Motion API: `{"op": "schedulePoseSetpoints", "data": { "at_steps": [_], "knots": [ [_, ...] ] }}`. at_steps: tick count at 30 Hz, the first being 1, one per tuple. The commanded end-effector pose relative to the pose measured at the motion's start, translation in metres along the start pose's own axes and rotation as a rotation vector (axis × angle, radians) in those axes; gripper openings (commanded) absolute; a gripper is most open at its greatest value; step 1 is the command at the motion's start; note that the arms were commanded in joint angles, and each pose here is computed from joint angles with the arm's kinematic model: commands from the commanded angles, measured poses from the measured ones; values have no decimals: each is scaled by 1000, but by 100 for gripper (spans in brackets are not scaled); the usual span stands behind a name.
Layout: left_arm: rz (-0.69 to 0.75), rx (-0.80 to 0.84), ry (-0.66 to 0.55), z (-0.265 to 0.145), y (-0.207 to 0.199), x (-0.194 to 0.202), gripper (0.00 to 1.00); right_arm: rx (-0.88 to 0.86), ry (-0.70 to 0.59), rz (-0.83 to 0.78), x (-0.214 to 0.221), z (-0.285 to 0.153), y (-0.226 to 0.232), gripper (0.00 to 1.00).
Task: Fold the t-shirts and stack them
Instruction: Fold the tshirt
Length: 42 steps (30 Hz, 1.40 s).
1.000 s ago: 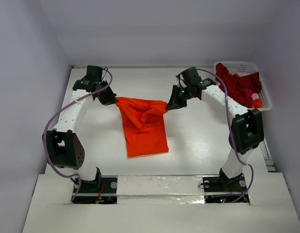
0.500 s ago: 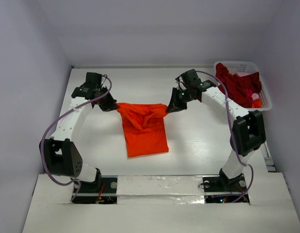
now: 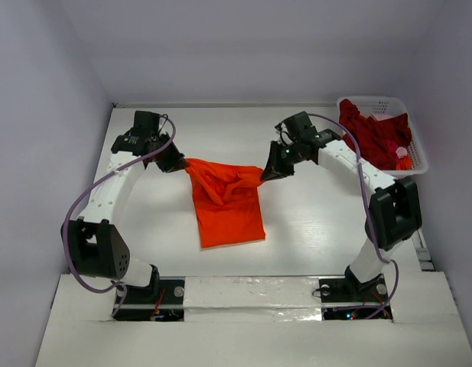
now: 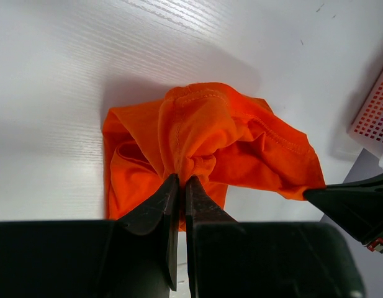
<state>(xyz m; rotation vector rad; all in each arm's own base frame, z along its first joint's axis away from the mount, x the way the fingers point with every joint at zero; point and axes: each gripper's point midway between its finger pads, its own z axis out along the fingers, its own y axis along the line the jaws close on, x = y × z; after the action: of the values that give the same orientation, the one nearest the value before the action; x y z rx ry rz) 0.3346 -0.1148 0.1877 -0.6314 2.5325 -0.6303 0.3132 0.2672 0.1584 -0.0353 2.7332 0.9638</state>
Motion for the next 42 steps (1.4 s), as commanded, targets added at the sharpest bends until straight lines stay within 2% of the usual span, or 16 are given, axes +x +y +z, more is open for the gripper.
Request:
{"op": "schedulePoseSetpoints", "data": {
  "at_steps": [1,14,28,36,42],
  "knots": [
    [30,97,-81,-27,-27,-15,0,-38,-40,-62,1,-15,17,0],
    [47,221,-127,-48,-45,-7,0,-41,-43,-72,17,-20,17,0],
    [8,207,-92,-45,-18,27,0,-40,-47,-60,40,-23,10,0],
    [14,243,-81,-54,-33,25,0,-31,-41,-57,48,-19,5,0],
    [3,248,-60,-56,-29,34,0,-28,-43,-54,52,-19,2,0]
  ]
}}
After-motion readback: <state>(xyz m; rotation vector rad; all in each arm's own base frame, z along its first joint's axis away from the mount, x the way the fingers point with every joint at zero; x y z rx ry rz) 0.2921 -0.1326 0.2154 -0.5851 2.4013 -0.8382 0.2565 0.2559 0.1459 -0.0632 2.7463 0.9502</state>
